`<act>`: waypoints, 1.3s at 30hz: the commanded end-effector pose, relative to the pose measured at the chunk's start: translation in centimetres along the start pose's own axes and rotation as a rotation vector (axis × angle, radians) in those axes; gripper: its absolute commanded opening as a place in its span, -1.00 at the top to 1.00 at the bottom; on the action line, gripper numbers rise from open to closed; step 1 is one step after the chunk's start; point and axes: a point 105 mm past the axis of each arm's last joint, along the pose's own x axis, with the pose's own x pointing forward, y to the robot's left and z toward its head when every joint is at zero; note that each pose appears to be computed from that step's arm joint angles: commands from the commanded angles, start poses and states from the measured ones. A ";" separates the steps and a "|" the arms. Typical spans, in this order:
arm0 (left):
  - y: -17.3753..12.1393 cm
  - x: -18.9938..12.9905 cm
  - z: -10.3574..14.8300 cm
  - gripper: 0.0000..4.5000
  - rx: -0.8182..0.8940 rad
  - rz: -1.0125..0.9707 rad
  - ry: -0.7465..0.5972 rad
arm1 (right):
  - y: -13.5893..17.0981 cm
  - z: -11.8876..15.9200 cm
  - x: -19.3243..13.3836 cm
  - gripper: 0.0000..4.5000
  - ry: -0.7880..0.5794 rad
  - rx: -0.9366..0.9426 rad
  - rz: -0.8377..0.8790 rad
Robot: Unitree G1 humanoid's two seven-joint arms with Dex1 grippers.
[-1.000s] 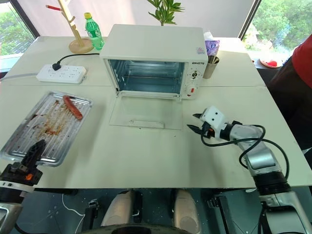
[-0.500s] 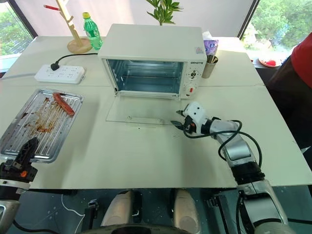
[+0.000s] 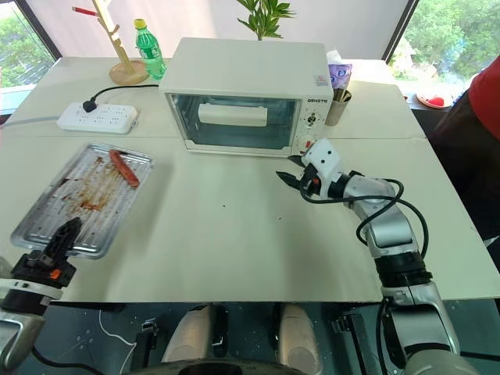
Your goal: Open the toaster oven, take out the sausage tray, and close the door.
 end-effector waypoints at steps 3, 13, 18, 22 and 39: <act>-1.7 0.2 -3.0 1.00 0.070 -0.064 0.229 | 0.4 2.0 -2.8 -0.05 -0.022 -0.063 0.107; -1.7 3.2 -7.1 1.00 0.040 -0.166 0.674 | 2.0 3.3 -8.8 -0.05 0.049 0.062 0.233; -2.0 5.4 -9.7 1.00 0.004 -0.198 0.911 | 2.8 2.8 -10.8 -0.05 0.090 0.084 0.181; -2.0 7.3 -11.1 1.00 0.011 -0.212 1.041 | 3.5 2.6 -11.7 -0.05 0.099 0.104 0.120; 1.7 13.6 -12.8 0.74 0.208 -0.114 1.157 | 4.6 2.0 -13.0 -0.07 0.109 0.138 0.002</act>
